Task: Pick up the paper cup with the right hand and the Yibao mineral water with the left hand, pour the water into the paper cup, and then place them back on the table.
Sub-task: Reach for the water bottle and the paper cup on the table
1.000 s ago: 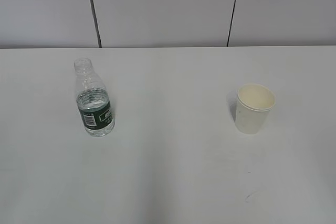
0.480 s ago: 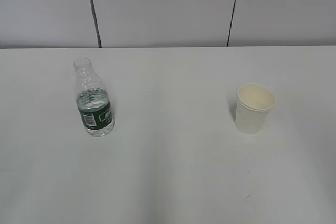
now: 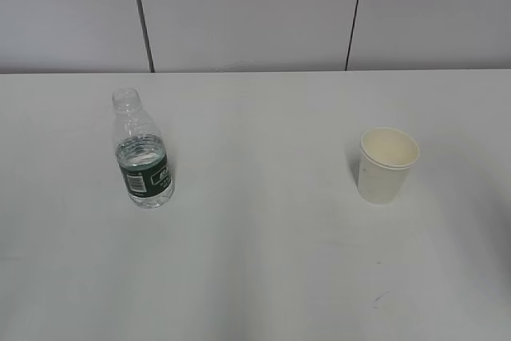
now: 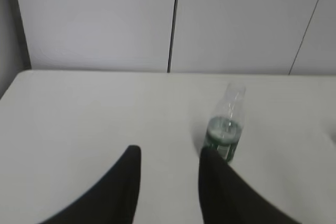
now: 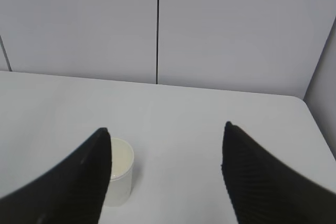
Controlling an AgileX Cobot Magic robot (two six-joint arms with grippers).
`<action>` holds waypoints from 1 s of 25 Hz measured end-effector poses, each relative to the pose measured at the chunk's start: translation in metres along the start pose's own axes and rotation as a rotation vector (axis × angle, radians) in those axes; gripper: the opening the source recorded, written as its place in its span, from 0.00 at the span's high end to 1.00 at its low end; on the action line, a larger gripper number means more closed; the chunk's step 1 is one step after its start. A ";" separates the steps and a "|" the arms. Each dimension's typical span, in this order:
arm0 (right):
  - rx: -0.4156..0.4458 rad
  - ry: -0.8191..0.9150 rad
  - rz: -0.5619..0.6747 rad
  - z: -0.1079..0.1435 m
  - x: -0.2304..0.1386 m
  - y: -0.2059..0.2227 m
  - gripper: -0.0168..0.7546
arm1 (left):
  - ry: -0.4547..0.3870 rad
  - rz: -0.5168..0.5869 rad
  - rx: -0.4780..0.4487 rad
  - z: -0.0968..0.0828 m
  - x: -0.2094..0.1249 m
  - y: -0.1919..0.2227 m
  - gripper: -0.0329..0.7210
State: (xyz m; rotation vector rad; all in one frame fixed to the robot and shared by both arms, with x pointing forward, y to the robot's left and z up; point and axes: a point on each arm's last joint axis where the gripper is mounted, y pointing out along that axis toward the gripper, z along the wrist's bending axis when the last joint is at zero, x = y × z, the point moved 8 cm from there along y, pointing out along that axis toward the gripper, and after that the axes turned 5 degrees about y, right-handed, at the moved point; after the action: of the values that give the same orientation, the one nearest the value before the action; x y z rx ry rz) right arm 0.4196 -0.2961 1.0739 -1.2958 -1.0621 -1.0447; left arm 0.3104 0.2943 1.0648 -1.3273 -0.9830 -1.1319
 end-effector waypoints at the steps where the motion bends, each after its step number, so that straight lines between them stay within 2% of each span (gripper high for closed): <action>1: 0.002 -0.001 0.003 0.000 0.000 0.004 0.30 | -0.007 -0.029 -0.006 -0.001 0.007 0.002 0.64; 7: 0.022 0.008 -0.001 0.005 -0.005 0.028 0.30 | 0.056 -0.066 -0.056 -0.008 0.033 0.035 0.64; 13: 0.043 0.029 -0.009 0.009 -0.024 0.045 0.30 | 0.065 -0.124 -0.033 -0.004 0.054 0.070 0.64; 19: 0.058 0.047 -0.011 0.012 -0.042 0.055 0.30 | -0.022 -0.140 -0.012 0.000 0.032 0.102 0.64; 25: 0.066 0.054 -0.011 0.014 -0.046 0.063 0.30 | -0.036 -0.101 -0.012 -0.002 -0.008 0.124 0.64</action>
State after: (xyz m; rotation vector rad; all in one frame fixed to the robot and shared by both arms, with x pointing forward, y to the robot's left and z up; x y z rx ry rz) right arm 0.4719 -0.2821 1.0160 -1.2036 -1.0552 -1.0396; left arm 0.4297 0.2834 1.0311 -1.3245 -1.0807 -1.1951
